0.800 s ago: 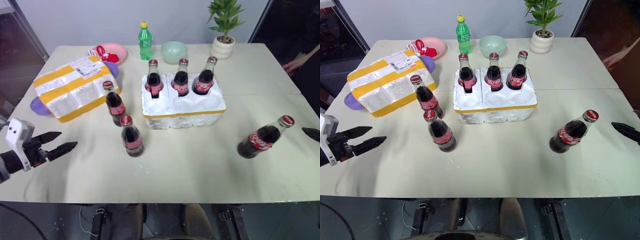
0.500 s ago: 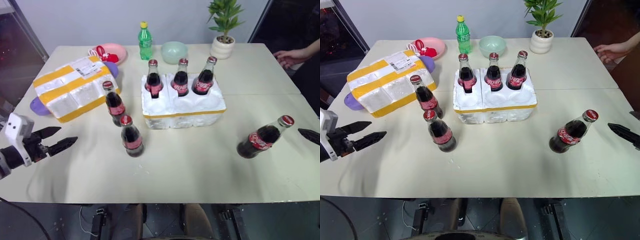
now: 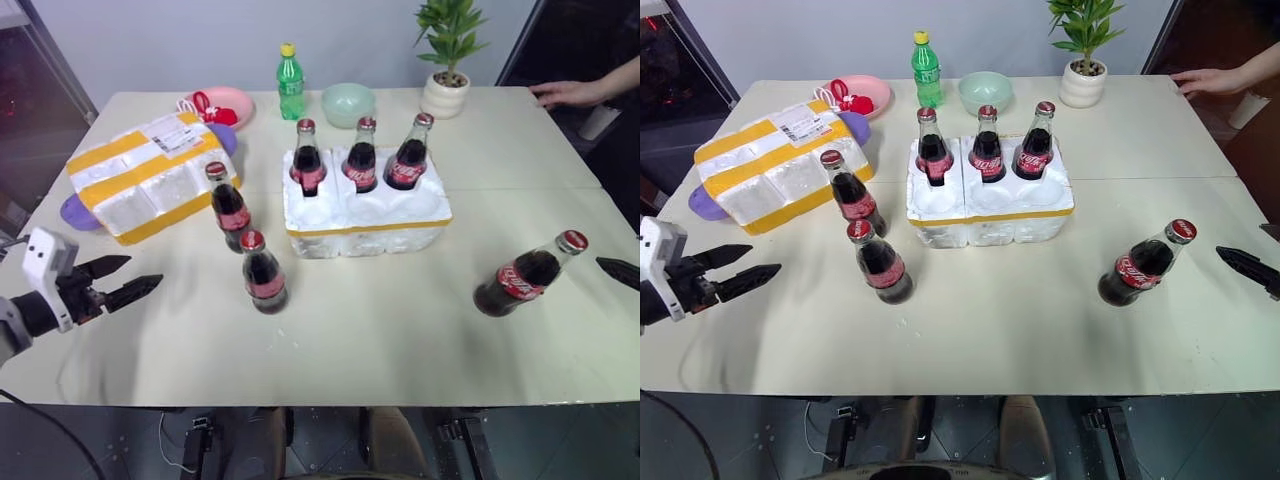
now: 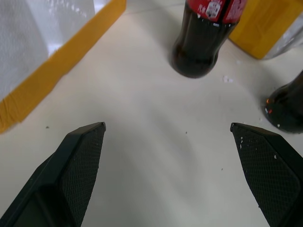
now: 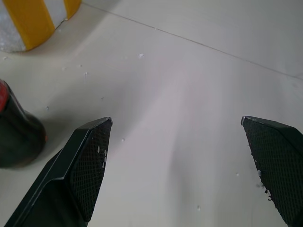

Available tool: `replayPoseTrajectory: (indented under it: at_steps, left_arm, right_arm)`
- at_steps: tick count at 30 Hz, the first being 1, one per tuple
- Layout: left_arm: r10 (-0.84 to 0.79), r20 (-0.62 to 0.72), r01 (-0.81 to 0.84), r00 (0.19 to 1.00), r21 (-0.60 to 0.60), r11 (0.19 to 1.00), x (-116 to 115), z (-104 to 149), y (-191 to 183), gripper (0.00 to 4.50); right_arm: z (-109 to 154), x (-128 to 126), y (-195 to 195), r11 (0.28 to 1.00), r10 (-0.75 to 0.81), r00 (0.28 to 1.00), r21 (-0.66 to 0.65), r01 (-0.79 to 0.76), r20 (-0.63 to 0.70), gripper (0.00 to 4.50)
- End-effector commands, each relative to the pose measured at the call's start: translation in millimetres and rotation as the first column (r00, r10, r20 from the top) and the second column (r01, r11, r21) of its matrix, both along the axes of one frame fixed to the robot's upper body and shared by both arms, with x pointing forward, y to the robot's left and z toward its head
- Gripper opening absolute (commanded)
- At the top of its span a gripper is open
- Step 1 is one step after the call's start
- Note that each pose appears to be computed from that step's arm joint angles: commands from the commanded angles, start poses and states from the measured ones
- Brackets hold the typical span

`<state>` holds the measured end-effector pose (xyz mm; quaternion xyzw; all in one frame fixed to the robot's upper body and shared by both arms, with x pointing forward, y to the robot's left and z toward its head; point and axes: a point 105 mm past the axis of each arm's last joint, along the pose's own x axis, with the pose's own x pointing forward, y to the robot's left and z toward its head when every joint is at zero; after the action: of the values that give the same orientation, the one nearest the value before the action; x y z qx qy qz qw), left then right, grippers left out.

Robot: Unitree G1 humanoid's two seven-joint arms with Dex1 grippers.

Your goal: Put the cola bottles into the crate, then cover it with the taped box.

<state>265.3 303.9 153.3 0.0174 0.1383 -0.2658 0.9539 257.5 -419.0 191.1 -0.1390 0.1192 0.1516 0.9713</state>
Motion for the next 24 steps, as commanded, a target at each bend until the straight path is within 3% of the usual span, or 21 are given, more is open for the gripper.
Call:
replayPoseTrajectory:
  at_steps: [1,7,13,18,24]
  left_arm:
    - [-0.052,0.07,0.053,0.996,-0.007,0.999,7.5,16.4,-13.1,4.43]
    - [-0.186,0.114,0.19,0.976,-0.03,0.981,30.6,32.0,-40.6,4.43]
    - [-0.297,0.13,0.301,0.946,-0.006,0.954,73.3,32.7,-68.6,4.43]
    - [-0.384,0.118,0.385,0.916,0.017,0.923,96.7,25.0,-90.4,4.43]
    - [-0.408,0.105,0.404,0.907,0.057,0.913,113.4,14.4,-102.3,4.43]
  right_arm:
    - [42.1,8.2,3.5,0.999,0.028,0.996,-0.031,-0.026,0.085,4.5]
    - [102.2,17.7,48.3,0.962,0.273,0.955,-0.006,-0.274,0.113,4.5]
    - [146.2,14.4,130.3,0.777,0.624,0.777,0.034,-0.628,0.081,4.5]
    - [146.0,13.2,179.8,0.644,0.762,0.646,0.055,-0.763,0.038,4.5]
    - [136.9,9.7,207.8,0.58,0.81,0.585,0.079,-0.81,0.051,4.5]
